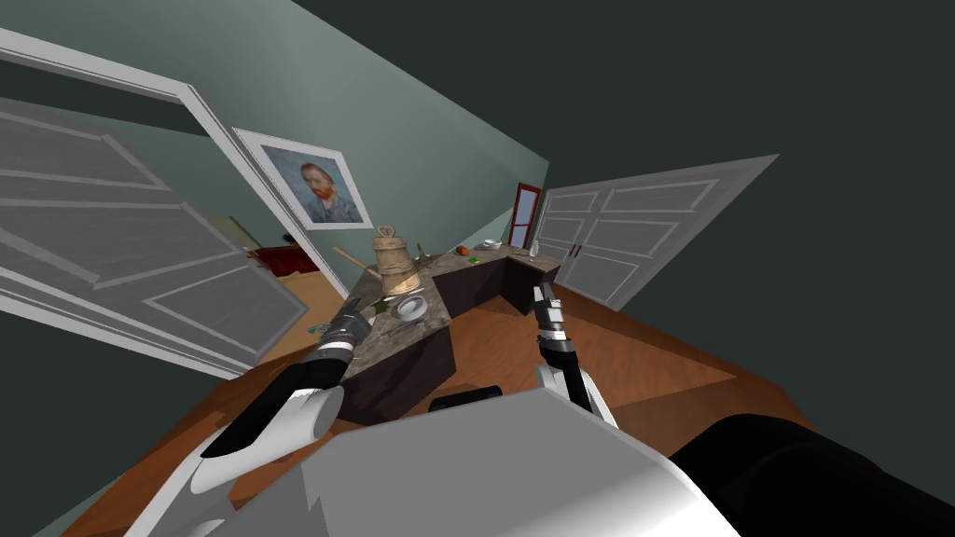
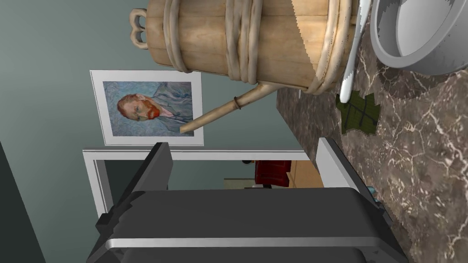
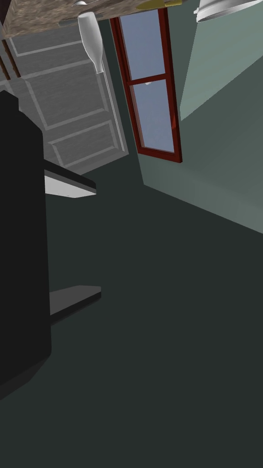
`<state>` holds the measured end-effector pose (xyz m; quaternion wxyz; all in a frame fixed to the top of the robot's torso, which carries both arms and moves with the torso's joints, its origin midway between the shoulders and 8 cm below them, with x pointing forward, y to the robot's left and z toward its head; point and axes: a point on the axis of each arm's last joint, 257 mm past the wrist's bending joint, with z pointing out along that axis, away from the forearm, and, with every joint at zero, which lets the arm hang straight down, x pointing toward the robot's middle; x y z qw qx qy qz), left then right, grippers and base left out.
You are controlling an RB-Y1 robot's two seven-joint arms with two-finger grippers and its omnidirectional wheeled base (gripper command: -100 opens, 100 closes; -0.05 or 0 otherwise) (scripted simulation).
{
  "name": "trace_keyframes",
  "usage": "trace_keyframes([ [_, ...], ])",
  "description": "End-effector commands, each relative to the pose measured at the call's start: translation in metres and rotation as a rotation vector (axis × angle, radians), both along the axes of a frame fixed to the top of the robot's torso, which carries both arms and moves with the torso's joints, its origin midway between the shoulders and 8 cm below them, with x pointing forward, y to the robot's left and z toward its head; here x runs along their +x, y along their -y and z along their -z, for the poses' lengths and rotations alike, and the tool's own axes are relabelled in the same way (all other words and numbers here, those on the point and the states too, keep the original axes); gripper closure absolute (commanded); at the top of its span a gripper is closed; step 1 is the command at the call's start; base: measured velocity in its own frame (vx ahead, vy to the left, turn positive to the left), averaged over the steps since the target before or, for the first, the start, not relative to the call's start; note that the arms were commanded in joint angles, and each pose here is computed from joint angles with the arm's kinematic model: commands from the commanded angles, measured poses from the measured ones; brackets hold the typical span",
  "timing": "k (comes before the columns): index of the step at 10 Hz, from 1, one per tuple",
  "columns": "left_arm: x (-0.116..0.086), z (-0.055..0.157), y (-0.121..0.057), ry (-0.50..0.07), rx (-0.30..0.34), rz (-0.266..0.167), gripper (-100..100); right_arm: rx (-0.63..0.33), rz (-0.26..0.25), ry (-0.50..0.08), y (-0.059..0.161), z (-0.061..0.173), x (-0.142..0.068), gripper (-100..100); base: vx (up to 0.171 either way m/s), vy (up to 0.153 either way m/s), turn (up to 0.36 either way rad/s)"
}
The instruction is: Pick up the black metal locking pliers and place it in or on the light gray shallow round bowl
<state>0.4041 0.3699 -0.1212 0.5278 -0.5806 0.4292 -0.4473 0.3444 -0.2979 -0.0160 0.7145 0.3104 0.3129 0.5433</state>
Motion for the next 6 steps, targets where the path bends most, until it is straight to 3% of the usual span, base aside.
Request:
trace_keyframes([
  [1,0.000,0.011,-0.004,-0.042,-0.014,-0.010,-100,0.000,0.000,0.000,0.000,0.000,0.000,0,0.026,-0.012,-0.037],
  [6,-0.005,0.037,-0.015,-0.146,-0.053,-0.040,-100,0.000,0.000,0.000,0.000,0.000,0.000,0,0.021,-0.012,-0.041],
])
